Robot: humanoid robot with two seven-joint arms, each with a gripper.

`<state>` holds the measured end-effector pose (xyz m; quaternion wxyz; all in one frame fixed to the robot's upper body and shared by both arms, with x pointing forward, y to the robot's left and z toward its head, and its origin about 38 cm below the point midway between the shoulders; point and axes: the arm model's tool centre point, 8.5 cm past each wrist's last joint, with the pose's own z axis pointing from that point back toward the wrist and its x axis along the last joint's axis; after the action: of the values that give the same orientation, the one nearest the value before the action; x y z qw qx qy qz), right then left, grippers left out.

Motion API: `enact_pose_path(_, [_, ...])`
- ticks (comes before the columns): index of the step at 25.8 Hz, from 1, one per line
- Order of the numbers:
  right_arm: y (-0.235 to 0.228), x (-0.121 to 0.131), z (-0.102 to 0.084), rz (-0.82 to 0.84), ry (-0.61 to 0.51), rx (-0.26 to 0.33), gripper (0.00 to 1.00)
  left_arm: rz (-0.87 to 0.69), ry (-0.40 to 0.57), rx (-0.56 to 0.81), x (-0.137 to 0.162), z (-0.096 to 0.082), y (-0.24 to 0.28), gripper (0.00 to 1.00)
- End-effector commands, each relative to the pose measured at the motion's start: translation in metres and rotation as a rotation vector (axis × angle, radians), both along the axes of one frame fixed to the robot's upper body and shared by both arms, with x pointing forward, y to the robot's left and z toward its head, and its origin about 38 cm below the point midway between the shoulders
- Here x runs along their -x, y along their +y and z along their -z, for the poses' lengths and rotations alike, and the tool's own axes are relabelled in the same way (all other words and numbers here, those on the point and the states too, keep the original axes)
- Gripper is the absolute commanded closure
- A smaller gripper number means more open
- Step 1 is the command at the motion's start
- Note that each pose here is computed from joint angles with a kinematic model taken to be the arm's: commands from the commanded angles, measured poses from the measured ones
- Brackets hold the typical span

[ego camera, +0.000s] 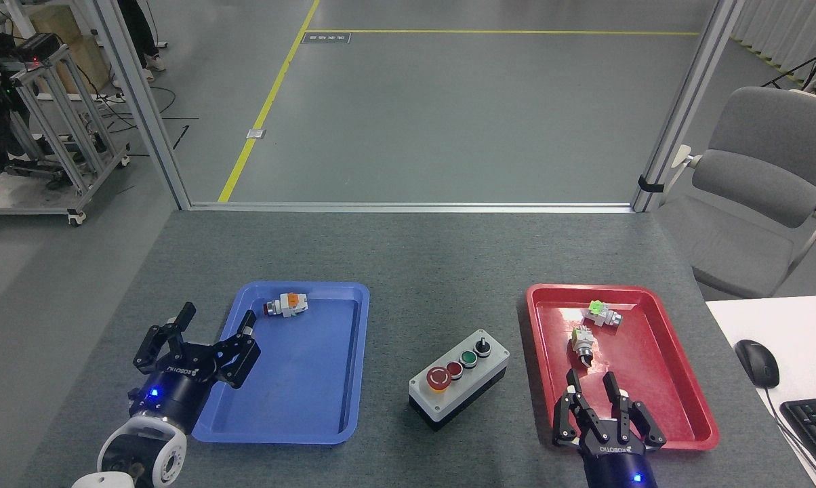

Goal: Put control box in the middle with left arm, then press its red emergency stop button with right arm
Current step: 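Move the right gripper over the control box's red stop button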

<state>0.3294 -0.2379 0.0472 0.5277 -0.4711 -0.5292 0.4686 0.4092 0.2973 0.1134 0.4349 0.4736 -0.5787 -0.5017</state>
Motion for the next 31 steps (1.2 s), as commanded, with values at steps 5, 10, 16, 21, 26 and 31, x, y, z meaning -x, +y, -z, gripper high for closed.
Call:
enact_pose_path(5, [0.032,0.0,0.008,-0.08,0.074,0.014,1.0,-0.071,0.055,0.149,-0.005,0.02,0.022,0.01])
enact_pose_path(10, [0.06,-0.005,0.011,-0.137,0.09,0.086,1.0,-0.08,0.07,0.151,-0.001,0.027,0.022,0.01])
enact_pose_path(16, [0.09,-0.018,0.009,-0.191,0.1,0.105,1.0,-0.121,0.07,0.154,-0.002,0.026,0.022,0.01])
enact_pose_path(21, [0.106,-0.028,0.02,-0.216,0.141,0.116,1.0,-0.166,0.067,0.162,-0.002,0.025,0.02,0.01])
enact_pose_path(26, [0.126,-0.035,0.024,-0.252,0.156,0.133,1.0,-0.165,0.076,0.159,0.002,0.029,0.021,0.01])
enact_pose_path(31, [0.142,-0.041,0.024,-0.262,0.16,0.131,1.0,-0.141,0.112,0.187,0.02,0.054,-0.001,0.01])
